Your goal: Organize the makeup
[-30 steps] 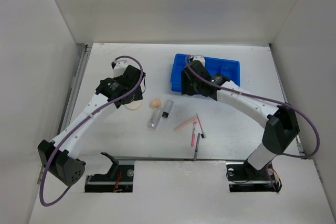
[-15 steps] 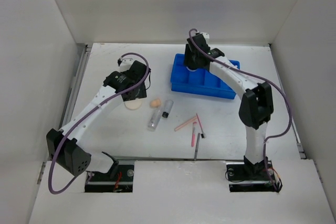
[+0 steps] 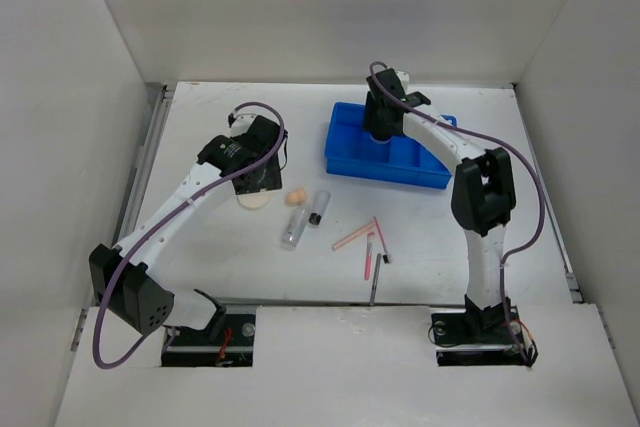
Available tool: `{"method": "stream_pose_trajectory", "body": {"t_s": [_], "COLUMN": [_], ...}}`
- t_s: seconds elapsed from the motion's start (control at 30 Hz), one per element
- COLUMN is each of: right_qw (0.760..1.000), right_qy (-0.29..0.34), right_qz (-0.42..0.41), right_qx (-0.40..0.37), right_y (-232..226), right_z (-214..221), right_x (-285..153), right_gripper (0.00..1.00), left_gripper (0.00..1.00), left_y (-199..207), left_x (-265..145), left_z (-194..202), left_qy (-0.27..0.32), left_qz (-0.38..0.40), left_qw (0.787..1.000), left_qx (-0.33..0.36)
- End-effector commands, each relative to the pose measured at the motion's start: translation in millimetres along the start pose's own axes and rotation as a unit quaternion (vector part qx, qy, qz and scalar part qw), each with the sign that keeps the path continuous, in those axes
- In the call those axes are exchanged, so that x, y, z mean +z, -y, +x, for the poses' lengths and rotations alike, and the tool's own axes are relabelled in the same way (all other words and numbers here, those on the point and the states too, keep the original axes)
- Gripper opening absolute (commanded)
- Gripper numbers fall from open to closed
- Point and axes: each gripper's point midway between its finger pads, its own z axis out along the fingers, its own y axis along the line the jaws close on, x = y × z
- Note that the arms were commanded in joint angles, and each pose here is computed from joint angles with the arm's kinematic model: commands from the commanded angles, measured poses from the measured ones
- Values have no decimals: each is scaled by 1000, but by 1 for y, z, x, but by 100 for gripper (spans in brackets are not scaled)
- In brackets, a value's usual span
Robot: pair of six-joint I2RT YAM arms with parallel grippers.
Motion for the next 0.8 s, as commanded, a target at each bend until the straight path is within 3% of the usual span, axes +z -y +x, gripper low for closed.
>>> {"method": "stream_pose_trajectory", "body": {"t_s": [0.0,0.07,0.1,0.2,0.47,0.77], "right_qw": [1000,1000,1000,1000,995,994], "right_qy": [17,18,14,21,90,106], "right_qz": [1,1,2,-1,-22,-2], "right_qx": [4,4,3,6,34,39], "right_y": [-4,-5,-4,-4,12,70], "right_z": [-11,-12,-10,-18,-67,-29], "right_x": [1,3,3,-5,-92,-160], "right_gripper": [71,78,89,100,100,98], "left_gripper": [100,100,100,100,100,88], "left_y": [2,2,2,8,49,102], "left_x": [-8,-8,-8,-7,-8,9], "left_z": [-9,-9,-9,-4,5,45], "left_qy": [7,7,7,-8,-34,-65], "left_qz": [17,17,17,29,101,125], "left_qw": [1000,1000,1000,1000,993,979], "left_qx": [-1,-1,-1,6,57,150]}}
